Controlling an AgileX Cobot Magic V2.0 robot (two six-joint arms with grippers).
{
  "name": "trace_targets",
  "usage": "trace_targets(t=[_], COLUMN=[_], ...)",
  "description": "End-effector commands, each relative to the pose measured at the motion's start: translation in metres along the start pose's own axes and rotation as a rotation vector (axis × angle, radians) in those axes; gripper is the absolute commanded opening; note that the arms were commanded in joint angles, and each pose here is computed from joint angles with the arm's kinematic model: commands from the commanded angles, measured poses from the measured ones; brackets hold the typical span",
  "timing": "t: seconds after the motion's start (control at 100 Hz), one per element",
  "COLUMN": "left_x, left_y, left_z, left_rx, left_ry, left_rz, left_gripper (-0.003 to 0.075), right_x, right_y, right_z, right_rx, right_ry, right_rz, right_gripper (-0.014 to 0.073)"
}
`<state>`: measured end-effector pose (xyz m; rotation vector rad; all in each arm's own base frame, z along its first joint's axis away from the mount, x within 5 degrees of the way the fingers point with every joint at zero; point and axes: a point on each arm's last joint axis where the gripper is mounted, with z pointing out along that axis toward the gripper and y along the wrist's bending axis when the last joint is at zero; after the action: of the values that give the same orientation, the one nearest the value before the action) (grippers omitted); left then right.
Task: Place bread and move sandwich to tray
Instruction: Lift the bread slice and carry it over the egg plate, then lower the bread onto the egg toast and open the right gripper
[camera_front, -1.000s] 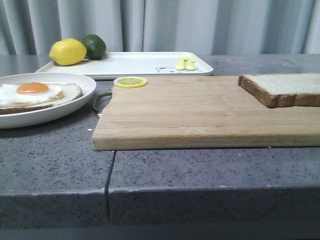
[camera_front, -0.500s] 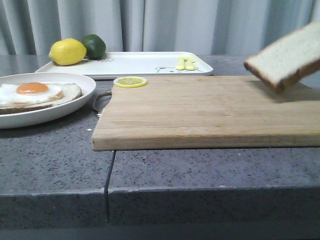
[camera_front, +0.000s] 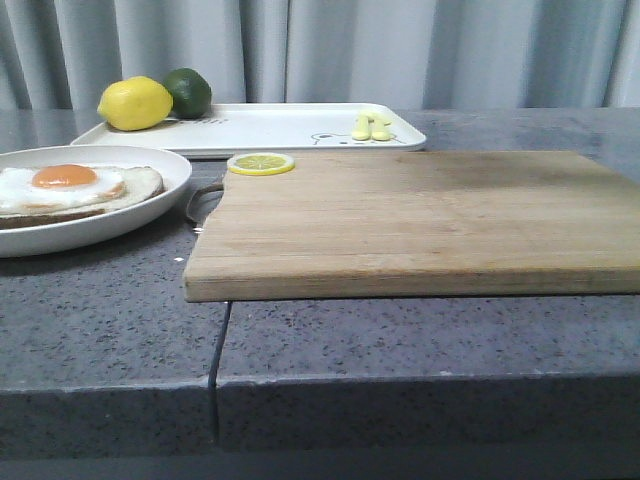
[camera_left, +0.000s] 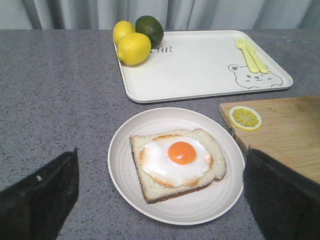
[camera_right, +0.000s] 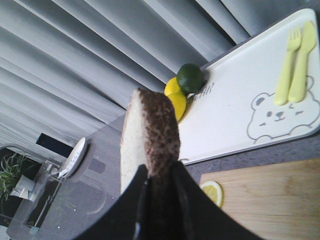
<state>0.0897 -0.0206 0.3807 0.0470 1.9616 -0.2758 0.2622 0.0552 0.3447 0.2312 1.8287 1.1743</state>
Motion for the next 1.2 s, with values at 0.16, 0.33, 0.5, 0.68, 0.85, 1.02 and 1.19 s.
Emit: trace_targets(t=[0.16,0.33,0.5,0.68,0.85,1.02,1.19], left_x=[-0.014,-0.014,-0.014,-0.014,-0.014,-0.014,-0.014], left_y=[-0.003,-0.003,-0.003,-0.003,-0.003,-0.003,-0.003], left_z=[-0.003,-0.003,-0.003,-0.003,-0.003,-0.003,-0.003], left_rx=[0.019,0.019,0.019,0.019,0.019,0.019,0.019], left_ry=[-0.093,-0.093,-0.093,-0.093,-0.093,-0.093,-0.093], left_rz=[-0.010,-0.010,-0.010,-0.010,-0.010,-0.010,-0.010], left_gripper=[0.0618,0.0618,0.0618,0.0618,0.0618,0.0618,0.0618], right_x=[0.026,0.047,0.075,0.112,0.145,0.161,0.161], right_y=[0.049,0.072,0.093,0.104,0.104,0.100,0.094], right_z=[0.035,0.069,0.105,0.139,0.165,0.178,0.181], right_rx=[-0.010,-0.038,-0.026,0.001,0.051,0.086,0.128], right_ry=[-0.033,0.049,0.109,0.186,0.236,0.252,0.222], right_rz=[0.054,0.101,0.145,0.196,0.267,0.278,0.270], right_gripper=[-0.0108,-0.0108,-0.0108,-0.0108,-0.0108,-0.0108,-0.0108])
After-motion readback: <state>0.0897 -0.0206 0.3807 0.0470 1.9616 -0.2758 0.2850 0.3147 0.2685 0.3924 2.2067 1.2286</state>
